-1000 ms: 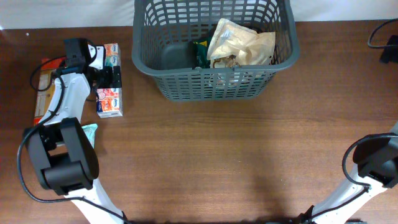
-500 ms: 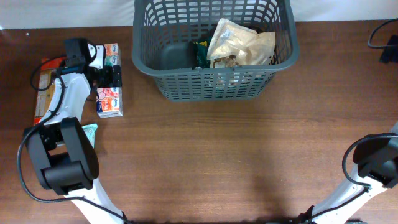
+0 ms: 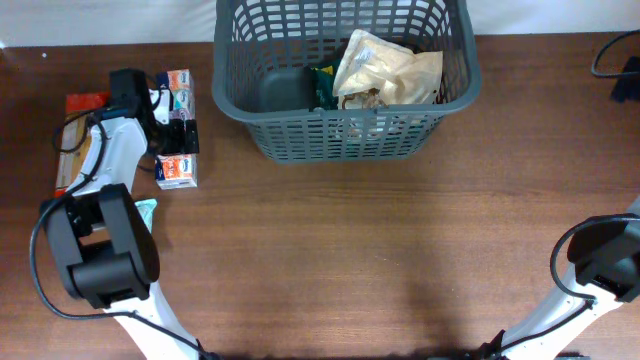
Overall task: Pack container
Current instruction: 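Lower the left gripper and grasp the tissue pack stack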
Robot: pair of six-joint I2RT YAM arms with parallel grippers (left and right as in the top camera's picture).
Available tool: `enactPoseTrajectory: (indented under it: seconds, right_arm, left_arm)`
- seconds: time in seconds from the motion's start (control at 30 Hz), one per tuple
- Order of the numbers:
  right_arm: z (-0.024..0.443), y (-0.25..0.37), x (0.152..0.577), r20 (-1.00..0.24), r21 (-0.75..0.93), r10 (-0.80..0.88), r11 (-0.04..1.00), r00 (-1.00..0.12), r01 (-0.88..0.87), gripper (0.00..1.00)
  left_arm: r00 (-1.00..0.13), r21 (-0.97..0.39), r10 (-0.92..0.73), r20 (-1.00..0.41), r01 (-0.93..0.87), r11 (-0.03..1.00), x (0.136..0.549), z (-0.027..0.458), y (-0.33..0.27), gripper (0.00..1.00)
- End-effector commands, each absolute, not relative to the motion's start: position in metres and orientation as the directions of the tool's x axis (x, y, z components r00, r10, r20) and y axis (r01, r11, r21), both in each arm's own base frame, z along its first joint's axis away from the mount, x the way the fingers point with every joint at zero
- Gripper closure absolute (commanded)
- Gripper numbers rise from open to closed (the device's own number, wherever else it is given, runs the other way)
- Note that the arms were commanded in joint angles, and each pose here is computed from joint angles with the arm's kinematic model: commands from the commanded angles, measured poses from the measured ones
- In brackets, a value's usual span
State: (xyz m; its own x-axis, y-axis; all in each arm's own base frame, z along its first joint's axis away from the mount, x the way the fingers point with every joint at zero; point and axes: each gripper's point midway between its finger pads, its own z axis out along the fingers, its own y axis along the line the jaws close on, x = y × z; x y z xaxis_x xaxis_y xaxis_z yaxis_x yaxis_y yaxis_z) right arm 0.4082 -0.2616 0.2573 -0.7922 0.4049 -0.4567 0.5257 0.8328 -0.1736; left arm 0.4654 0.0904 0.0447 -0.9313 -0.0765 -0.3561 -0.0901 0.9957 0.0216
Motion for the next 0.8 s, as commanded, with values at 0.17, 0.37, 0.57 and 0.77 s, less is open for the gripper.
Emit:
enactPoseTrajectory:
  seconds: [0.17, 0.37, 0.57, 0.77]
  right_arm:
    - [0.269, -0.259, 0.406, -0.482, -0.168, 0.402, 0.830, -0.779, 0.532, 0.01]
    - [0.269, -0.259, 0.406, -0.482, -0.168, 0.402, 0.830, -0.779, 0.532, 0.01]
    - [0.269, -0.259, 0.406, -0.482, -0.168, 0.402, 0.830, -0.778, 0.532, 0.01]
    - [0.269, -0.259, 0.406, -0.482, -0.167, 0.402, 0.830, -0.778, 0.533, 0.01]
  left_arm:
    - [-0.951, 0.016, -0.096, -0.293, -0.105, 0.994, 0.462, 0.016, 0.091, 0.01]
    - [-0.950, 0.017, -0.095, -0.298, -0.105, 0.994, 0.463, 0.016, 0.091, 0.02]
    - [-0.944, 0.019, -0.095, -0.315, -0.106, 0.994, 0.467, 0.018, 0.092, 0.98]
    - [-0.942, 0.019, -0.094, -0.323, -0.106, 0.994, 0.469, 0.018, 0.092, 0.98]
